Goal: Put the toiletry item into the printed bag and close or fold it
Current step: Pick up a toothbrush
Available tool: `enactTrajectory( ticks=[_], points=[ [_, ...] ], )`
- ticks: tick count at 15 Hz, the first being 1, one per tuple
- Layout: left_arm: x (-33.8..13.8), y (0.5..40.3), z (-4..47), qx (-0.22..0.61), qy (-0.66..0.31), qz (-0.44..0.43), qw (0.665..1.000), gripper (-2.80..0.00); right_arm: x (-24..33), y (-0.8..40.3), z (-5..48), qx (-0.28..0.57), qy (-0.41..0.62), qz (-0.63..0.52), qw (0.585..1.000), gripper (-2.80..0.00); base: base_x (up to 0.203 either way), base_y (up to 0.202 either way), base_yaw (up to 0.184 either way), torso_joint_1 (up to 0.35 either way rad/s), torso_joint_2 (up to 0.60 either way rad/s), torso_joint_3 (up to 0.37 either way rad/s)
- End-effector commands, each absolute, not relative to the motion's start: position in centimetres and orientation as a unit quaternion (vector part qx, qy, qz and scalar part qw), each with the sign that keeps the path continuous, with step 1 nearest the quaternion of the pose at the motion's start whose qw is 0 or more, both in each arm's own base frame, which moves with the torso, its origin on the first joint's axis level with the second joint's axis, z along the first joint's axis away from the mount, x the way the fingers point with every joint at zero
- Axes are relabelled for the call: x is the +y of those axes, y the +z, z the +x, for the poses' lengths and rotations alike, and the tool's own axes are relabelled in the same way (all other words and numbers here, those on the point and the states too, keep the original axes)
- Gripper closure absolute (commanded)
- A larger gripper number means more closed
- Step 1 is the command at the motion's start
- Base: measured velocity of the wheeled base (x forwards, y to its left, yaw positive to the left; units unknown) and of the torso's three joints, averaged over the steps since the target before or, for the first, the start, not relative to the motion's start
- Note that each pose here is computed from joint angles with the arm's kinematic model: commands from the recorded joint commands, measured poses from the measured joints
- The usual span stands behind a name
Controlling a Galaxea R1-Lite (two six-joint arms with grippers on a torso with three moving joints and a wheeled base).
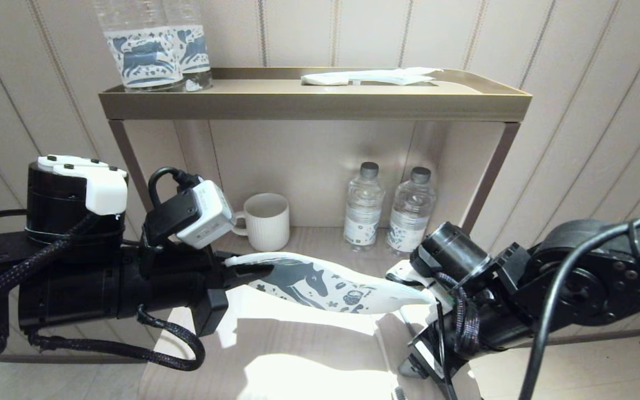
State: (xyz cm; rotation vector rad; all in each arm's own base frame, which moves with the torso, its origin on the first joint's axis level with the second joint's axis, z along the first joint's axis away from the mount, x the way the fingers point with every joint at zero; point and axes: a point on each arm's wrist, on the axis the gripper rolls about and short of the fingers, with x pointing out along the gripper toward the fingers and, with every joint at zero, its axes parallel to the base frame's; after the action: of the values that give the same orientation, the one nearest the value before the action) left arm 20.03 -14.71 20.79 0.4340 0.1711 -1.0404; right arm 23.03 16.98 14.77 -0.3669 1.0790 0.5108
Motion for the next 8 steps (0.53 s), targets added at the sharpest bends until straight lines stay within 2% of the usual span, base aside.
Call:
enactTrajectory(
  ticks=[1,2,8],
  points=[
    [-14.75,20.65,20.07,0.082,-0.494,0.207,0.841,0.00,17.08,14.69,23.16,0.507,0.238,-0.173,0.810,-2.80,0.000,0.000,0.000,0.000,0.00,0.000],
    [-14.78,20.58,20.11,0.083,-0.494,0.207,0.840,0.00,17.06,14.53,23.02,0.508,0.235,-0.178,0.809,0.00,0.000,0.000,0.000,0.000,0.00,0.000],
    [-14.80,20.45,20.07,0.085,-0.495,0.207,0.840,0.00,16.94,14.27,22.91,0.512,0.227,-0.181,0.808,0.00,0.000,0.000,0.000,0.000,0.00,0.000]
  ],
)
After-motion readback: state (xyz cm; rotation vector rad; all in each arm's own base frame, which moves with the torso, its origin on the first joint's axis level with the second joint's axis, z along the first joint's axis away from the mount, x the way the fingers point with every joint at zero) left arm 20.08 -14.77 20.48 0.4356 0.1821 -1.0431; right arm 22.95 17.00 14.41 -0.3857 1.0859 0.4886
